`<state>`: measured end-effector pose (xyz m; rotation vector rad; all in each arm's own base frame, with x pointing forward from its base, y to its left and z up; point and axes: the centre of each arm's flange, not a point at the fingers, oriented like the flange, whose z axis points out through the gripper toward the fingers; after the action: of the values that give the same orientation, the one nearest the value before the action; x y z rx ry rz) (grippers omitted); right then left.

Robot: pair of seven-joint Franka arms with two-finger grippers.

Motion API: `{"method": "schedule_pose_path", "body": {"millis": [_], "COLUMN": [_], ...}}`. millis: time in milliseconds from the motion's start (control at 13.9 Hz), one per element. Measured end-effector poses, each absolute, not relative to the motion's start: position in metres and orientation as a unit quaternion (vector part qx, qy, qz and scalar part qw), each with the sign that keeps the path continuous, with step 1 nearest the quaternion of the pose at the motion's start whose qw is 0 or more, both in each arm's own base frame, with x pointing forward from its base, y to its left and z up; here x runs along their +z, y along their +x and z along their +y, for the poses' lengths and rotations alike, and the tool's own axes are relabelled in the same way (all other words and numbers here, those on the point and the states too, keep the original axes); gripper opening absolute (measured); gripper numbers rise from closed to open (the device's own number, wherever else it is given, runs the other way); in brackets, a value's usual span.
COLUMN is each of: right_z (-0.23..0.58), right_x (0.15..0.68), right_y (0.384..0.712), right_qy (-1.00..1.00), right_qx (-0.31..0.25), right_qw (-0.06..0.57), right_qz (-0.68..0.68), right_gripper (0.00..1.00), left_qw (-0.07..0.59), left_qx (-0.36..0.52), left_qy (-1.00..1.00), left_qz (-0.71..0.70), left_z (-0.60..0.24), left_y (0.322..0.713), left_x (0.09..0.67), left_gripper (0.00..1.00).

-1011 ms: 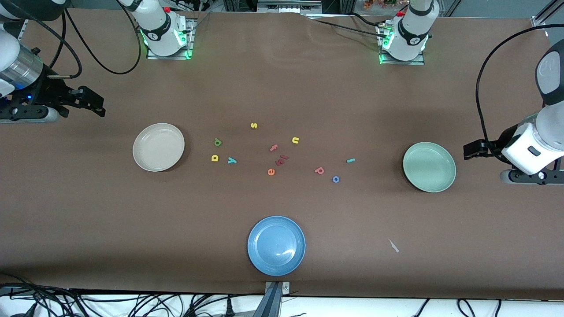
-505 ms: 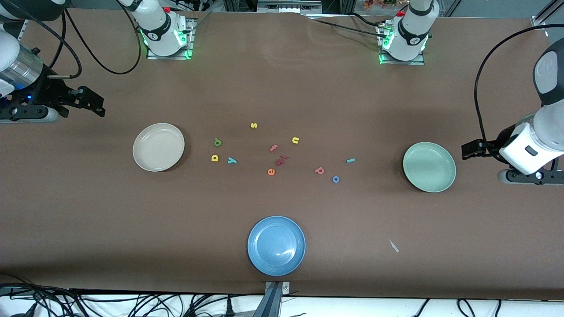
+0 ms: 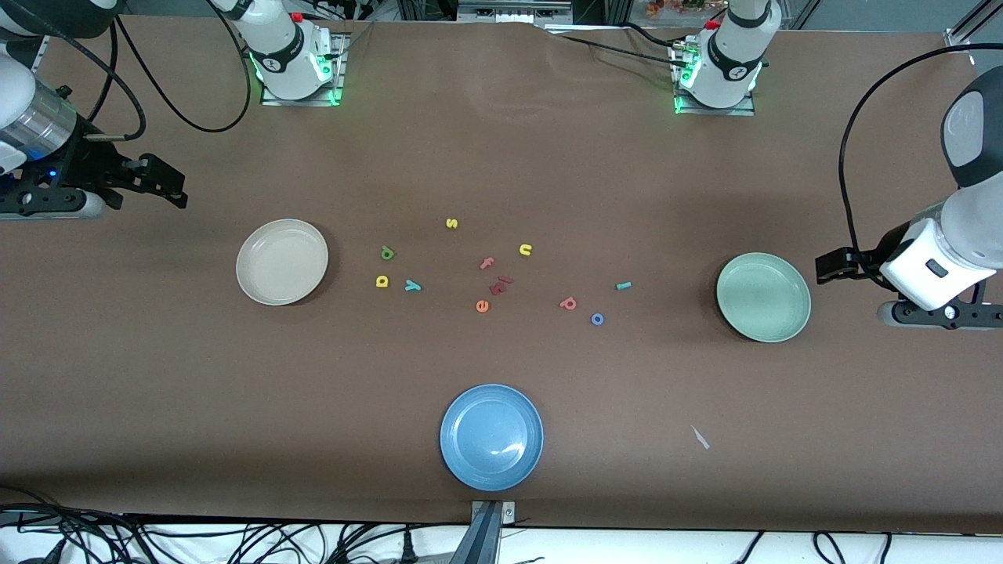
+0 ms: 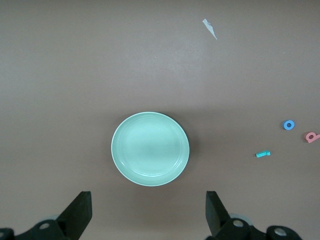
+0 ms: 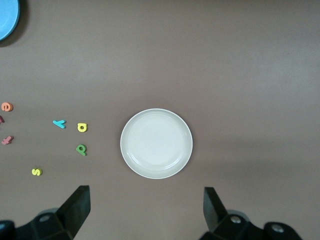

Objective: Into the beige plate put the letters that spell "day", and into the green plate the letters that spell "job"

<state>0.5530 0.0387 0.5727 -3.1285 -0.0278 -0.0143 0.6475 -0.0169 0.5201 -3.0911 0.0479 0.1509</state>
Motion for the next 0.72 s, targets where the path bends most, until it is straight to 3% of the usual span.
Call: {"method": "schedule_pose_path", "body": {"millis": [722], "right_z": [0.0387], "right_x": [0.5719], "right_y": [0.5533], "right_qy": [-1.0], "right_qx": [-0.004], "right_qw": [0.006], "right_qz": [-0.009], "right_gripper": [1.0], "left_qw": [0.023], "left_qx": [0.051], "left_qy": [-0.998], "left_qz": [0.016], "left_z": [-0.0169], "left_y": [0.6482], "left_x": [0.5173], "left_gripper": [1.0]}}
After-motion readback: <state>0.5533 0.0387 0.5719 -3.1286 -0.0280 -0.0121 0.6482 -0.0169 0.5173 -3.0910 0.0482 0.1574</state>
